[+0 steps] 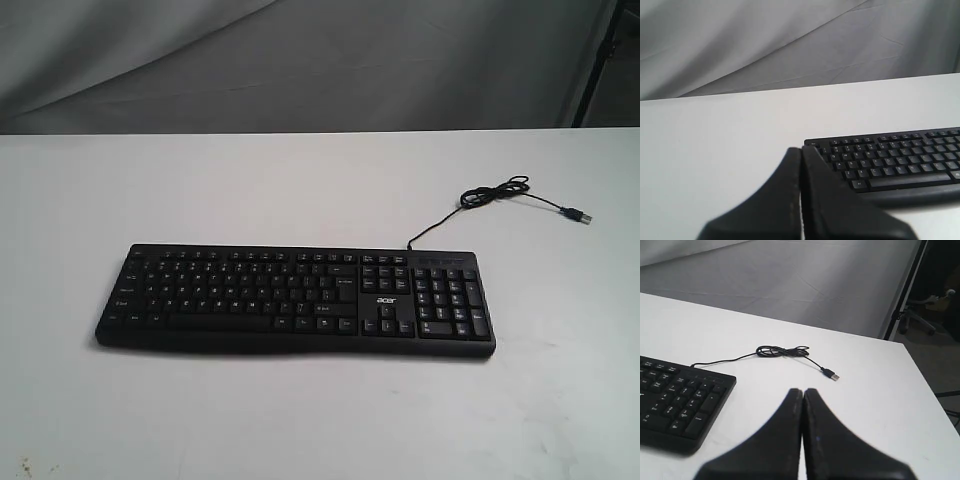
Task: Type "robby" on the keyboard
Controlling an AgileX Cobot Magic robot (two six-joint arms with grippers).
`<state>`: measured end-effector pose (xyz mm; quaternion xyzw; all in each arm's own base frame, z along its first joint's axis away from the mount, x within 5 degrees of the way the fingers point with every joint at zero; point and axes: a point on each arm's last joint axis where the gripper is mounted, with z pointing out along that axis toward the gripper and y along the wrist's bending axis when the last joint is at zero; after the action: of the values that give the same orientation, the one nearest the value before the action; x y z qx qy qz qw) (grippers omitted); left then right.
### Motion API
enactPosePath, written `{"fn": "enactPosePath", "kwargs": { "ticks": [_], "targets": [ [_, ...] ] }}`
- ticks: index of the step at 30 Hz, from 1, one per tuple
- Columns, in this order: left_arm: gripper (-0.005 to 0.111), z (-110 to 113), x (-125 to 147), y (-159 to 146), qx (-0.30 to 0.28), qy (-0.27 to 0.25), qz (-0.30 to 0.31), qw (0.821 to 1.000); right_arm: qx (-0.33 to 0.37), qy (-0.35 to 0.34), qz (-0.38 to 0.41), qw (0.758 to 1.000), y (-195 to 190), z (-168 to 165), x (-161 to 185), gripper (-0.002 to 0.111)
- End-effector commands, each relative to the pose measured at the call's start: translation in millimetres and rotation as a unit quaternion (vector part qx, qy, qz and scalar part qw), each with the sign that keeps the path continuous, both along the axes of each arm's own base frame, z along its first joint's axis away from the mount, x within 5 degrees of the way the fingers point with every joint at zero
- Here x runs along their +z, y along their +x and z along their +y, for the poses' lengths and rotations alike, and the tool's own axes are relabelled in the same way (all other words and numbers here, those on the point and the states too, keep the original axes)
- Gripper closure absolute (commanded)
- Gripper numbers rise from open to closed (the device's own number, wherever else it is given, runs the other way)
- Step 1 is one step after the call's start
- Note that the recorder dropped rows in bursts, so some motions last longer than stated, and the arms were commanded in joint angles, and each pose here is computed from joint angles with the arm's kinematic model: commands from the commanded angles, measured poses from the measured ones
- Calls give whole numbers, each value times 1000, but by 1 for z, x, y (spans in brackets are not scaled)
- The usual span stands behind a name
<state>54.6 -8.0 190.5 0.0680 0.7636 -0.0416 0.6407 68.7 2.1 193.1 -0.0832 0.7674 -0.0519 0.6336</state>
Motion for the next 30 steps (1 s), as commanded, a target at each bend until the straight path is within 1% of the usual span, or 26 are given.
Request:
{"fn": "enactPosePath", "kwargs": {
  "ticks": [1,9,12,14,17,19,22,25,27,30],
  "targets": [
    [107,0,-1,0,-3,0,-3,1000,-3,1,-4,1000,-1,0,0,108],
    [107,0,-1,0,-3,0,-3,1000,-3,1,-4,1000,-1,0,0,108],
    [107,0,-1,0,-3,0,-3,1000,-5,24,-2,1000,-1,0,0,108],
    [107,0,-1,0,-3,0,-3,1000,-1,25,18,1000,-1,1,-1,108],
    [107,0,-1,0,-3,0,-3,1000,13,25,46,999,-4,3,24,108],
    [107,0,-1,0,-3,0,-3,1000,21,24,57,998,-6,5,49,108],
    [107,0,-1,0,-3,0,-3,1000,26,23,43,998,-2,6,92,108],
    [107,0,-1,0,-3,0,-3,1000,27,23,32,999,9,6,124,108],
    [107,0,-1,0,-3,0,-3,1000,26,29,33,999,17,6,136,108],
    [107,0,-1,0,-3,0,-3,1000,27,38,45,998,30,7,146,108]
  ]
}}
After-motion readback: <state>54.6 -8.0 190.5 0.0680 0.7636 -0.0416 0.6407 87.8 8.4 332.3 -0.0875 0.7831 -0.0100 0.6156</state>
